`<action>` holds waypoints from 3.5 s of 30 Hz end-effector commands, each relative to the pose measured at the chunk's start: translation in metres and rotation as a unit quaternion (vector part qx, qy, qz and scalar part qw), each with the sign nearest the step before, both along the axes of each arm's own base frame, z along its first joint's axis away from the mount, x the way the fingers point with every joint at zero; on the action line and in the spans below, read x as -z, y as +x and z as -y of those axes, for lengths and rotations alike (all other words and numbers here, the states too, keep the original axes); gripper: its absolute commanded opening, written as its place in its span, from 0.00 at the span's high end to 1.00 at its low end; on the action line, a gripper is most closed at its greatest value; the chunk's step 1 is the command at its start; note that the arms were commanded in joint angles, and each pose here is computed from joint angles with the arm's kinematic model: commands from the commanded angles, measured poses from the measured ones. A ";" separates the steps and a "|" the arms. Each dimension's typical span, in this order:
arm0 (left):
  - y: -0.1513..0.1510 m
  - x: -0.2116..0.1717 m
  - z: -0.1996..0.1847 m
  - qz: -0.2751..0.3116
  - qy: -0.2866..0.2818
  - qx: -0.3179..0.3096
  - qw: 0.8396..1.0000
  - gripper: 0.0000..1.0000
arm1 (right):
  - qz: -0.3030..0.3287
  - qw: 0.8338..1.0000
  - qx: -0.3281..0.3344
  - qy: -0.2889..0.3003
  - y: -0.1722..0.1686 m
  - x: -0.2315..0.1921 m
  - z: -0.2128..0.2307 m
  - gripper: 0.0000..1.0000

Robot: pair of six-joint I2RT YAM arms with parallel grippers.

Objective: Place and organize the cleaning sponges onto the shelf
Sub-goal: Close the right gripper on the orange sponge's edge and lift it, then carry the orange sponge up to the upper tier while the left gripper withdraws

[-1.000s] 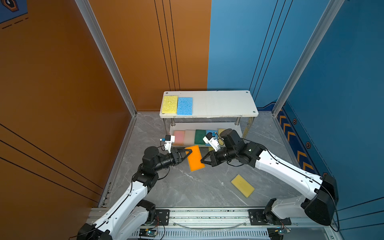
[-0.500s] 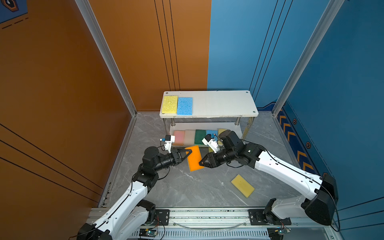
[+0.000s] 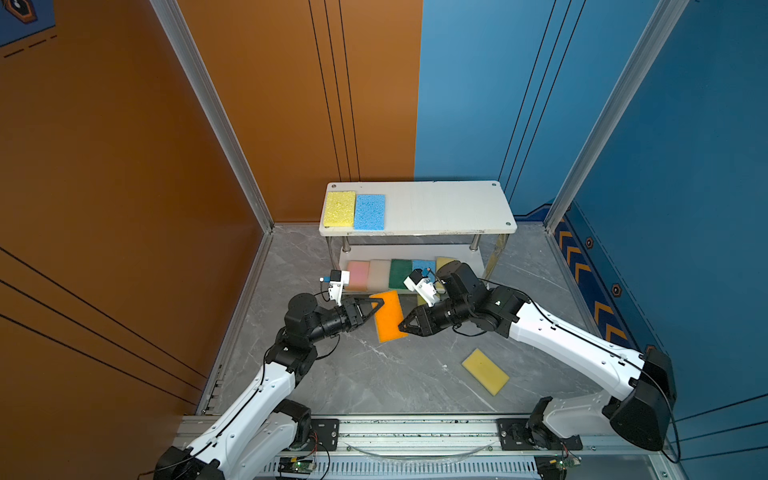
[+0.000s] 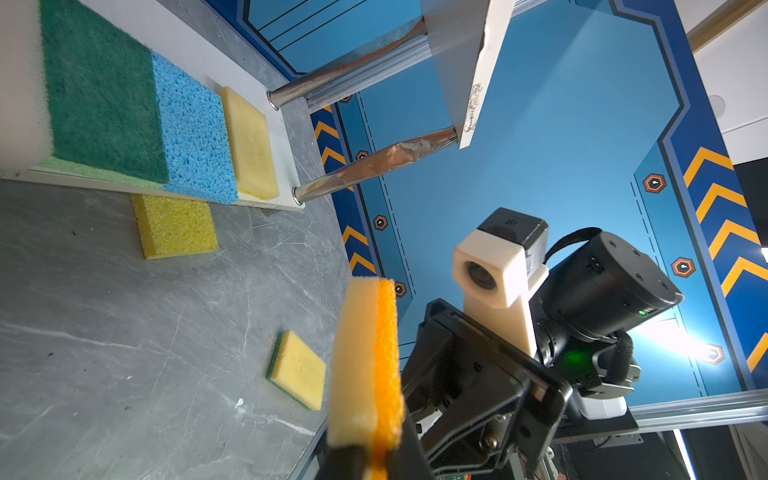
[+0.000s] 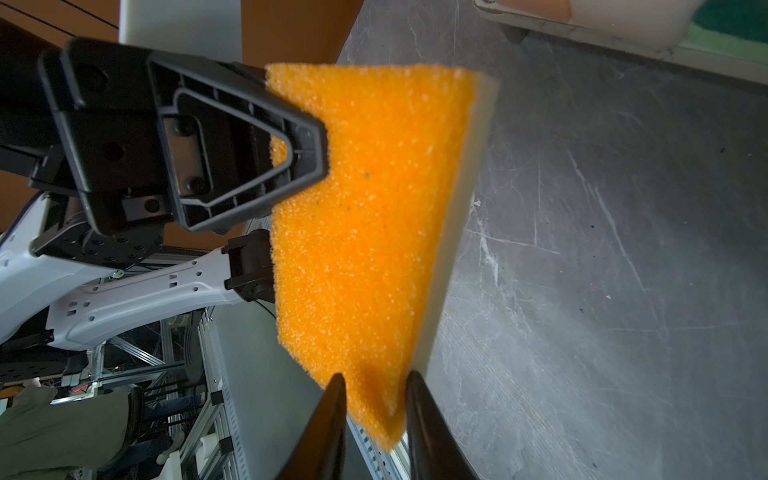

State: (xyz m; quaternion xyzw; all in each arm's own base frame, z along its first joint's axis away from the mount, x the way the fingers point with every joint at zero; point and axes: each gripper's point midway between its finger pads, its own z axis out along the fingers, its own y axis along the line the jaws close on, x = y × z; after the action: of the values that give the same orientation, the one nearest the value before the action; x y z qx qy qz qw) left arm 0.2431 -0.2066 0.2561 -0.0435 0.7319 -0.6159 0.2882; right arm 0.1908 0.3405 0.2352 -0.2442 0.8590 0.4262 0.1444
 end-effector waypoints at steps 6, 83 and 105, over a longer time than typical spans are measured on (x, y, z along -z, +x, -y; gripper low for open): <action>0.002 -0.002 -0.005 0.011 -0.006 -0.014 1.000 0.95 | -0.017 0.999 0.000 -0.032 -0.007 0.020 0.005 0.74; -0.009 0.041 -0.061 -0.027 0.114 -0.075 0.990 0.16 | 0.196 0.971 0.138 0.004 0.076 -0.178 0.068 1.00; -0.015 0.045 -0.083 0.005 0.276 -0.046 0.960 0.15 | 0.178 0.964 0.195 -0.032 0.185 -0.172 0.045 1.00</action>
State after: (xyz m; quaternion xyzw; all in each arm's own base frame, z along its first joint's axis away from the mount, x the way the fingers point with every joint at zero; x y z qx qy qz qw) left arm 0.2333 -0.1311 0.2225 -0.0057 0.8551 -0.4036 0.3252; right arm 0.3792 0.3000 0.3962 -0.1491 0.8667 0.3051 0.3653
